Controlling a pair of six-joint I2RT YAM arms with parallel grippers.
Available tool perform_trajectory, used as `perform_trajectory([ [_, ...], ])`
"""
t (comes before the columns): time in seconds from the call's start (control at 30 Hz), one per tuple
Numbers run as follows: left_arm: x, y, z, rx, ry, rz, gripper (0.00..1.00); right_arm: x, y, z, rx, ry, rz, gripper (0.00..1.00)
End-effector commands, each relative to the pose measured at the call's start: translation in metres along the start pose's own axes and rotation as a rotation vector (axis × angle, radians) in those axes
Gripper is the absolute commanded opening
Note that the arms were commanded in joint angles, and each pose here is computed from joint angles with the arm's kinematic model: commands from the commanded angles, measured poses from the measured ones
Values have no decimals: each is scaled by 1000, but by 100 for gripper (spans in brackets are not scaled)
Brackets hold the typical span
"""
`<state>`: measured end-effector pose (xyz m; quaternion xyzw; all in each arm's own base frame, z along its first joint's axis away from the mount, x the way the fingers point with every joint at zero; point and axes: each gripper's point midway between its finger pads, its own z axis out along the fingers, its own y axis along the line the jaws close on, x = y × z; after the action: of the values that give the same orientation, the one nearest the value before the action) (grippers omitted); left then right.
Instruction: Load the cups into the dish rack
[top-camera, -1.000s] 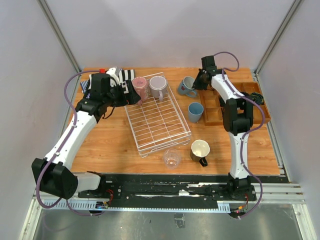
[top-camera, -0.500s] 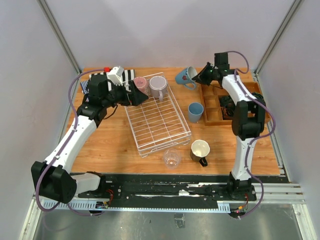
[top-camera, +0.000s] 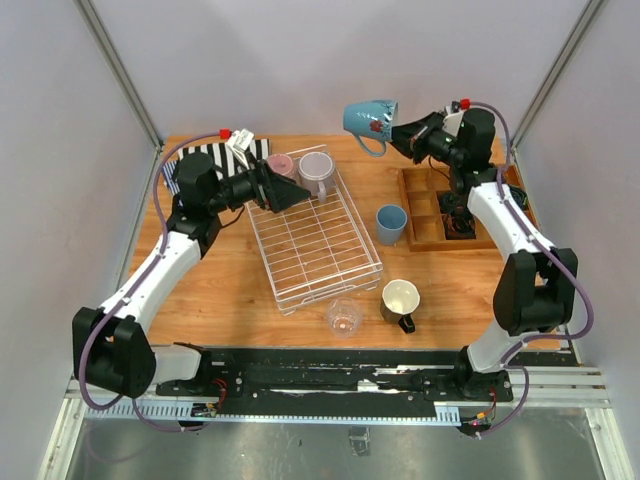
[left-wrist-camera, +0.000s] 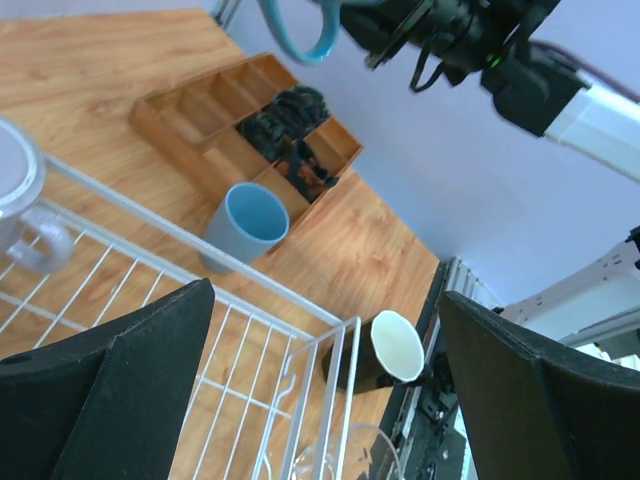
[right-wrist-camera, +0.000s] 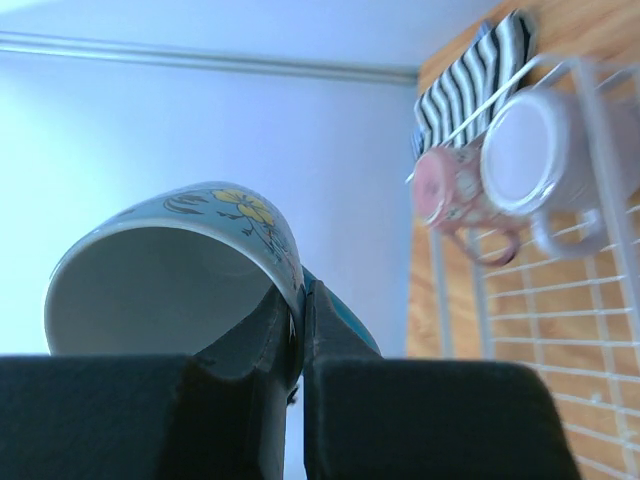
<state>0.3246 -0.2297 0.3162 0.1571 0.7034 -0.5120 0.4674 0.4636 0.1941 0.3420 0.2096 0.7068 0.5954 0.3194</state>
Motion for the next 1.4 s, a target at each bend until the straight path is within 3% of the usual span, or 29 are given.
perform_trajectory([
  [0.0, -26, -35, 9, 178, -96, 91, 100, 45, 78, -20, -245, 96, 95, 1],
  [0.33, -30, -52, 48, 286, -94, 121, 99, 115, 97, -31, -287, 191, 217, 1],
  [0.77, -40, -80, 56, 434, -67, 133, 92, 125, 85, -29, -269, 194, 225, 1],
  [1.03, -32, -85, 58, 464, -33, 116, 78, 126, 86, -18, -281, 192, 230, 1],
  [1.37, -28, -84, 57, 460, -7, 100, 48, 137, 76, -10, -253, 217, 227, 1],
])
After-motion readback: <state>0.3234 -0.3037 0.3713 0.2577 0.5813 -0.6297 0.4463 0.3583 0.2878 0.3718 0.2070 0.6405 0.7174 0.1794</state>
